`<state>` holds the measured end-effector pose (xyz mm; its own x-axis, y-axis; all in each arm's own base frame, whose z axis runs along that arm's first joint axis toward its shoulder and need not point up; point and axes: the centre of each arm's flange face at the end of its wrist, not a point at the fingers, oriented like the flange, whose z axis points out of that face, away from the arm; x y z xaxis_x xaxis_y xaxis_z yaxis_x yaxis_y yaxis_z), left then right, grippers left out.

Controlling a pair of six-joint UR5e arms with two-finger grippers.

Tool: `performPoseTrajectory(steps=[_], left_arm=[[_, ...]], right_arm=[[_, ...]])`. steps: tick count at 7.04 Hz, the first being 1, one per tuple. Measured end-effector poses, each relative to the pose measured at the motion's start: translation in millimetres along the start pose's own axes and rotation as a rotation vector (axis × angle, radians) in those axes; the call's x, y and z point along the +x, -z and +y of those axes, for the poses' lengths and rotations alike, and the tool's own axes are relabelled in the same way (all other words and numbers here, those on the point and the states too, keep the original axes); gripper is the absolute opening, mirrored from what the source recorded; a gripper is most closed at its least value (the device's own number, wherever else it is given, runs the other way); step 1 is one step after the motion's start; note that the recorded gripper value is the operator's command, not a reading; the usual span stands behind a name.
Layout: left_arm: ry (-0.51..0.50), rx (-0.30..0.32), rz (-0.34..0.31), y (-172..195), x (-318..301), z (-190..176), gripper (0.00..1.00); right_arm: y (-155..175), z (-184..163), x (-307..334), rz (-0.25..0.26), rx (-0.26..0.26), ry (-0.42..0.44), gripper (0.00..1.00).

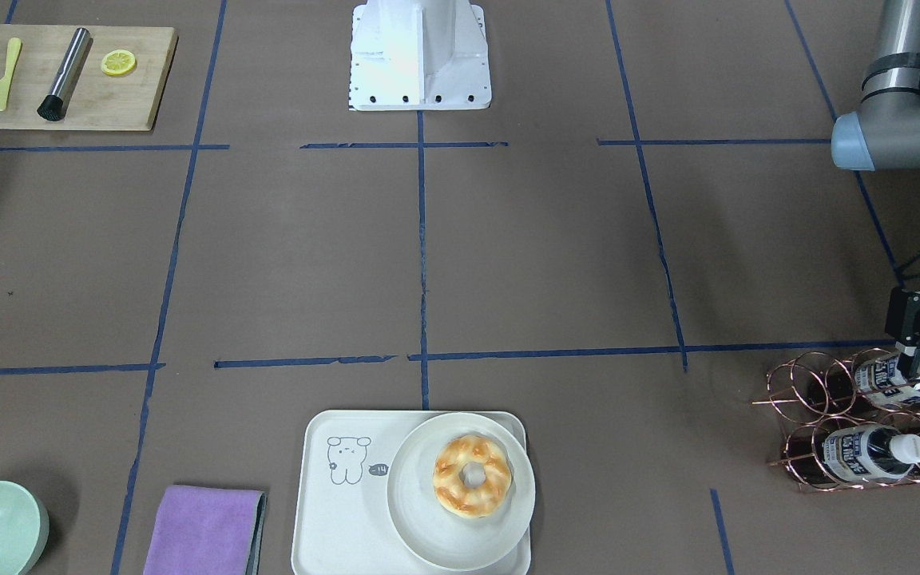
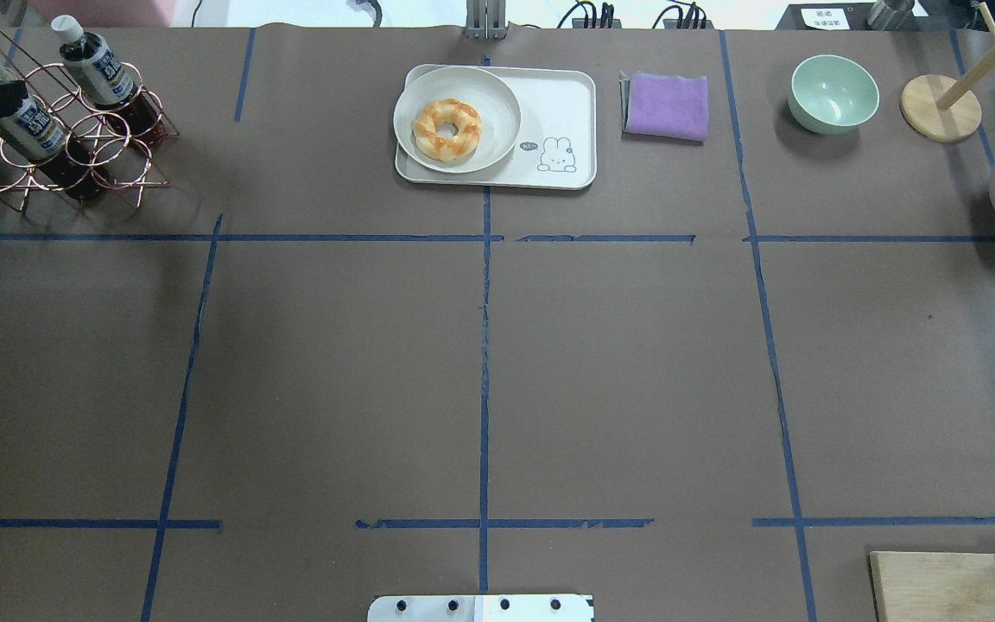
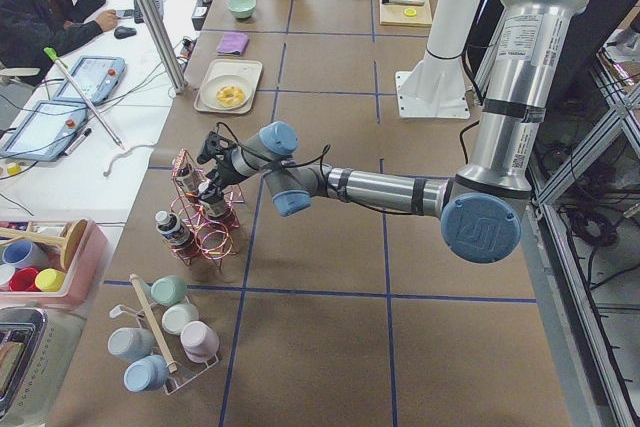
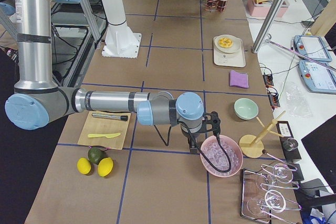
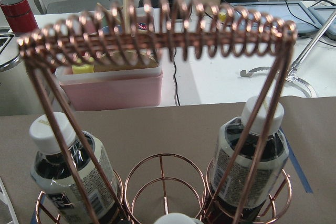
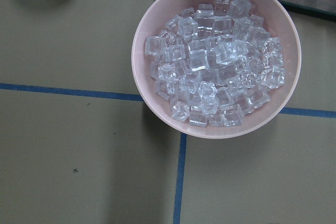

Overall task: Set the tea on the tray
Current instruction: 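Reach the left gripper into the copper rack and grasp a dark tea bottle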

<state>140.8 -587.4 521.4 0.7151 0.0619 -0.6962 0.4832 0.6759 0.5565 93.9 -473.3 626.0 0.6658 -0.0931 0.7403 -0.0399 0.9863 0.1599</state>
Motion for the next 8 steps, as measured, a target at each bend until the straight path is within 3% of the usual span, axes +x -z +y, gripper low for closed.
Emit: performPoseTrajectory(steps=[1, 2, 3, 8], left_arm=[[-0.001, 0.0, 0.002, 0, 0, 0, 0.14], [-0.003, 0.001, 0.004, 1, 1, -1, 0.04], [-0.006, 0.003, 0.008, 2, 3, -2, 0.0], [0.001, 0.018, -0.002, 10, -6, -13, 0.0]], right_arm=[[0, 0, 0, 0.0, 0.001, 0.001, 1.0], [0, -1, -1, -0.001, 0.001, 0.001, 1.0], [0, -1, -1, -0.002, 0.001, 0.001, 1.0], [0, -1, -1, -0.003, 0.001, 0.0, 1.0]])
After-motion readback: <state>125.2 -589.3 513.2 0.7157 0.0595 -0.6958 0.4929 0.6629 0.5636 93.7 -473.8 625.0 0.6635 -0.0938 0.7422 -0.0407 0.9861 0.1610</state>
